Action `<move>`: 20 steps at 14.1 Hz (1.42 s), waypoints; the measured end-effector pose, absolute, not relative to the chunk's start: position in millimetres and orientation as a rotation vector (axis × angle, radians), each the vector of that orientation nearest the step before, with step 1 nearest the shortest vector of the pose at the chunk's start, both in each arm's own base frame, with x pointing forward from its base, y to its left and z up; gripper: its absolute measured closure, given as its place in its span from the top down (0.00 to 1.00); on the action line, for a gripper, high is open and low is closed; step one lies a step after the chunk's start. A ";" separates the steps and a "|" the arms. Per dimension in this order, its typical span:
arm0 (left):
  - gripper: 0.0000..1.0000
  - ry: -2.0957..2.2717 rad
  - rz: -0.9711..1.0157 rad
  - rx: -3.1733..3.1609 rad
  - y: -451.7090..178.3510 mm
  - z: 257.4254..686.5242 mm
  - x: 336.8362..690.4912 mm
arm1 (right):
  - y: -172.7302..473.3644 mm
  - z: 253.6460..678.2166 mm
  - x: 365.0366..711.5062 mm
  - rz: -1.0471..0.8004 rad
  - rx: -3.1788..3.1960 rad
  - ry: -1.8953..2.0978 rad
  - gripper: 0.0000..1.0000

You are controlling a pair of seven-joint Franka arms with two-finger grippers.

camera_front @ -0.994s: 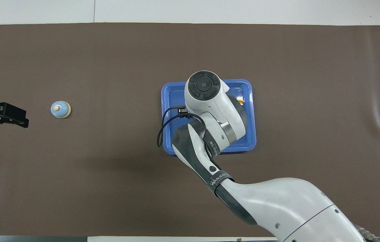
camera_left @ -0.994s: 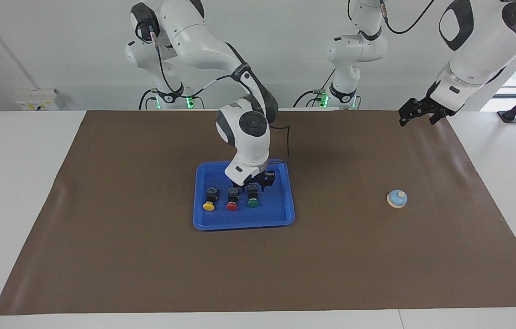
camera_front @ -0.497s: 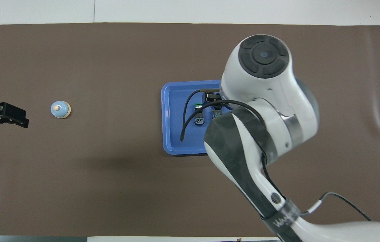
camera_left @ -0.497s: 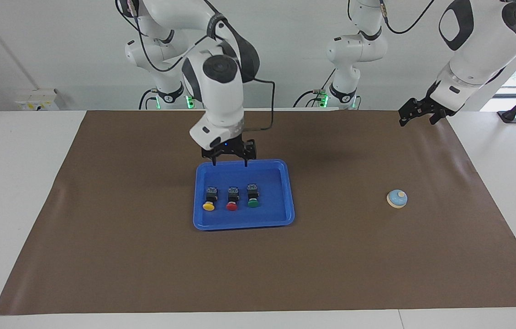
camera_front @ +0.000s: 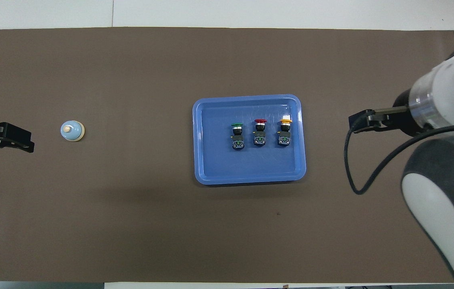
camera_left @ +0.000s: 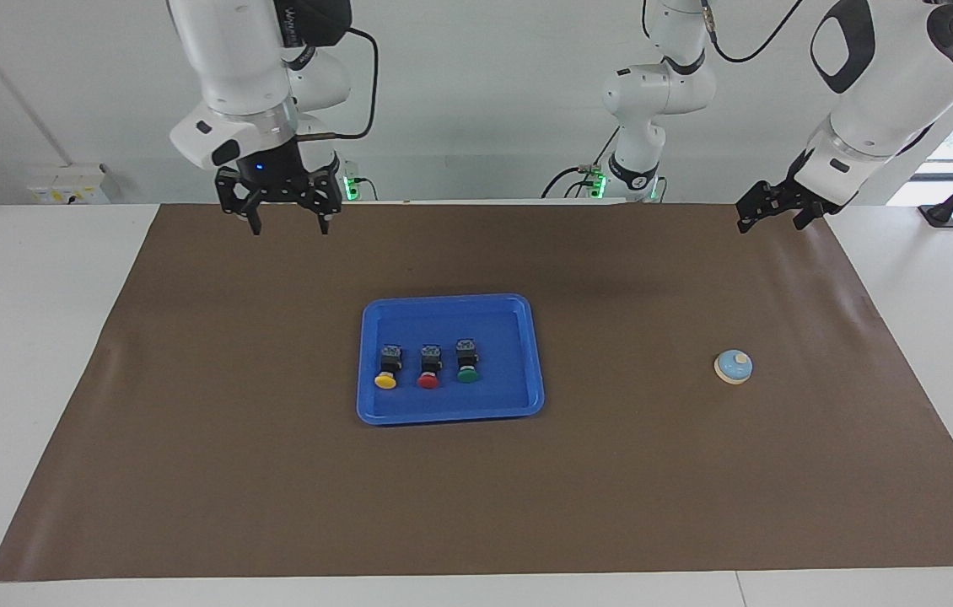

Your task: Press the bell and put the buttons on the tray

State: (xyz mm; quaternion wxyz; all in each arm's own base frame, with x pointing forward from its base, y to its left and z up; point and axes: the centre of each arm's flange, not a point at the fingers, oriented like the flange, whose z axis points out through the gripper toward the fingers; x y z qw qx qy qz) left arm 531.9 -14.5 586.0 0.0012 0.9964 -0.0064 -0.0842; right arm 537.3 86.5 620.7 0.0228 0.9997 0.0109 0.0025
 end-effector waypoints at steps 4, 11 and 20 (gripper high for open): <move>1.00 -0.020 -0.264 3.128 -14.5 586.0 531.9 | 15.4 615.9 535.4 -0.021 3.095 -0.078 1.00; 1.00 -0.020 -0.264 3.128 -14.5 586.0 531.9 | -9.8 611.6 534.3 -0.047 3.092 -0.148 1.00; 1.00 -0.020 -0.264 3.128 -14.5 586.0 531.9 | -10.7 607.7 529.2 -0.113 3.080 -0.297 1.00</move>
